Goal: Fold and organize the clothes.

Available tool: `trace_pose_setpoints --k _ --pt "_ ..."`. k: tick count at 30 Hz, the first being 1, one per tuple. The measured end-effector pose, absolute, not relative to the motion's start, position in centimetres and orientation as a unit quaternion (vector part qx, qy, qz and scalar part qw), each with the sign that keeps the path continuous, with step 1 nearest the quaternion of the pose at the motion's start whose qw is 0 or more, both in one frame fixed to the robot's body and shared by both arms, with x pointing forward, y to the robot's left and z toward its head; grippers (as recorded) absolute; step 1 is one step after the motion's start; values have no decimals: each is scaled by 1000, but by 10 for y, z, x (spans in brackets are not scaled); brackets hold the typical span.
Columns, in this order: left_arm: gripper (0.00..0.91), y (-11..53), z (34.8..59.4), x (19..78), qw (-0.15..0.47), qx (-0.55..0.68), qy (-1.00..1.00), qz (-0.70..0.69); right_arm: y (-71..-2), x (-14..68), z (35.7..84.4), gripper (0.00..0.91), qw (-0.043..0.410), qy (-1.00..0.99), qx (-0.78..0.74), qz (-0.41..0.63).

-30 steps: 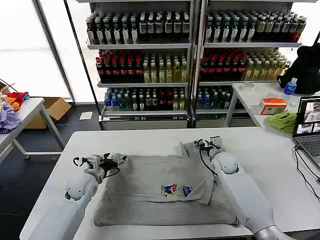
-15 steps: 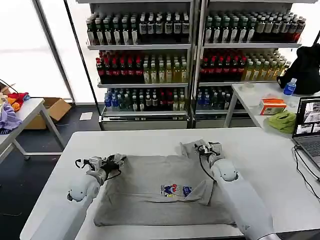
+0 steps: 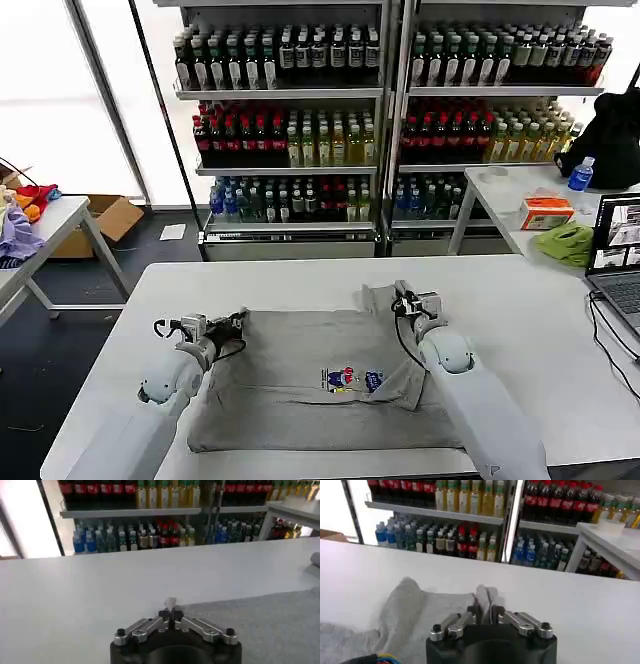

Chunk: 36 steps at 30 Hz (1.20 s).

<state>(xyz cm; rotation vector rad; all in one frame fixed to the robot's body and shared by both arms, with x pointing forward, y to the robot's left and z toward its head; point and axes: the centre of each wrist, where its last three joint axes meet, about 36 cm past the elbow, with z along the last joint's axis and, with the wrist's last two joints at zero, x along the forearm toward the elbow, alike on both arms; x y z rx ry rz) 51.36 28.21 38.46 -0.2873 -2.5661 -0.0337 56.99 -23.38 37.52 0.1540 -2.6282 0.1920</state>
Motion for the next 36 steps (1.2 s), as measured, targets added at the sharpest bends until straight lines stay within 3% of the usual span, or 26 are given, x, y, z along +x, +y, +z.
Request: trace_pose_setpoints --k 7,22,36 --pt "10 287 394 511 253 -103 -962 -9 -234 565 390 0 231 -969 56 62" --pt "10 292 428 478 195 -117 -974 -6 -236 528 454 0 140 -987 64 49" --pt "10 287 426 412 191 -137 -972 -17 -247 437 460 0 113 -992 58 25"
